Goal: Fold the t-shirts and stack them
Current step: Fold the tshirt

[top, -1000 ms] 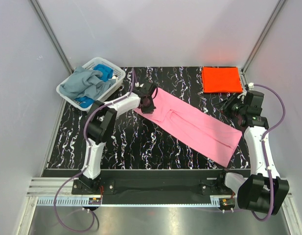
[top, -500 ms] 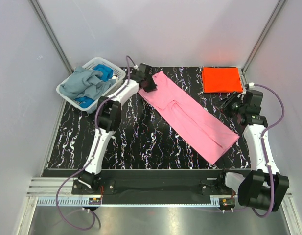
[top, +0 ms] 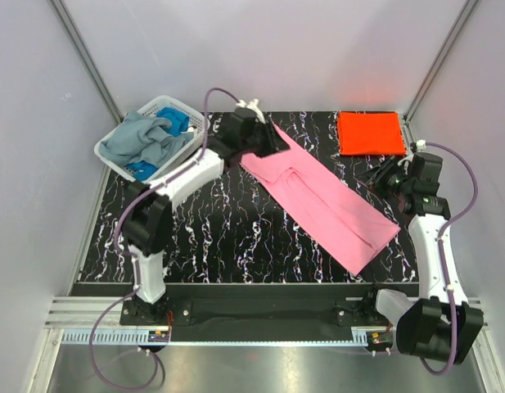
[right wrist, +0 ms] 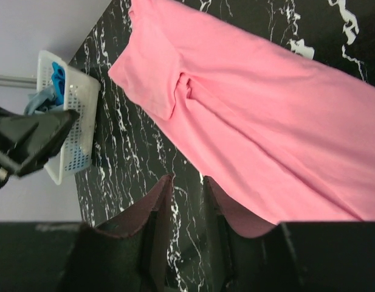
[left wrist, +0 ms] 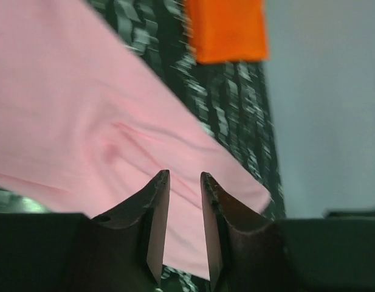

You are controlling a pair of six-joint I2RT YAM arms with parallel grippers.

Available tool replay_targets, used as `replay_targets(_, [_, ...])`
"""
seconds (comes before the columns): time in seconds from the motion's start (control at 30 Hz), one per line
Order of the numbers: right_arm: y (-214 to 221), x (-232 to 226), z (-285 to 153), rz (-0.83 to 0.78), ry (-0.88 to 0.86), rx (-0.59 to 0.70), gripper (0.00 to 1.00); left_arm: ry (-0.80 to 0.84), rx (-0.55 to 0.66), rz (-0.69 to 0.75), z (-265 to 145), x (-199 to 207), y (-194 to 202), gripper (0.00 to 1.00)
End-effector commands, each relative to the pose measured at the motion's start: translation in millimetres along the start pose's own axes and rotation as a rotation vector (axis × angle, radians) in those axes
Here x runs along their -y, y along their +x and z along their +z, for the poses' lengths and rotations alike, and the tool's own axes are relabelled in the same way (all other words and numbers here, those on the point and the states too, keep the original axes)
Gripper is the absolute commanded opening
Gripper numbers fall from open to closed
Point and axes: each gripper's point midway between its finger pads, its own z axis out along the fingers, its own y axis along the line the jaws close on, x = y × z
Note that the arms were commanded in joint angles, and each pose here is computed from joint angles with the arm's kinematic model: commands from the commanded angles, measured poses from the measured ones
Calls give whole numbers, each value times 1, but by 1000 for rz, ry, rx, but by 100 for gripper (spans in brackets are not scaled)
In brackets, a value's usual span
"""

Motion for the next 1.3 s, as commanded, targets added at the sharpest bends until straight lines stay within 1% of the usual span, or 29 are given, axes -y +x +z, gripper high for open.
replay_targets(0.0, [-1,-24,-25,-15,-44,-1,35,58,-10,54,-18,44,36,31])
replay_targets(0.03, [-8,-33,-32,-37,-52,15,35,42,-53,53,-17,45,65,31])
replay_targets(0.1, [-15,-40,-47,-62,-37,51,35,23,-85,67,-20,50,88,31])
replay_targets(0.13, [-17,-42,-52,-68,-31,66,35,22,-107,92,-20,58,108,31])
replay_targets(0.2, [-24,-53,-69,-85,-37,105,34,9,-155,113,-13,61,135,28])
replay_targets(0.23, [-25,-58,-74,-89,-46,114,34,20,-197,117,-12,68,155,27])
replay_targets(0.27, [-26,-62,-80,-94,-55,126,34,18,-232,112,-5,68,169,27])
replay_targets(0.33, [-27,-73,-90,-101,-77,130,34,50,-290,116,-2,79,200,25])
replay_targets(0.43, [-27,-81,-103,-110,-91,141,34,53,-343,136,3,84,234,25])
replay_targets(0.53, [-26,-88,-111,-123,-115,148,34,48,-418,127,8,76,261,25])
replay_targets(0.6, [-24,-90,-114,-126,-121,138,34,-5,-474,116,12,56,278,25])
replay_targets(0.67, [-20,-90,-115,-127,-116,115,34,-58,-482,133,13,40,283,25])
replay_targets(0.77, [-19,-90,-121,-141,-115,128,34,-136,-497,152,10,17,288,26])
replay_targets(0.9, [-18,-93,-122,-144,-132,130,34,-174,-500,185,14,5,289,27])
replay_targets(1.17, [-19,-94,-120,-150,-136,126,34,-57,-432,210,21,42,265,28])
replay_targets(1.27, [-19,-94,-117,-148,-140,121,34,-40,-424,207,28,46,265,28])
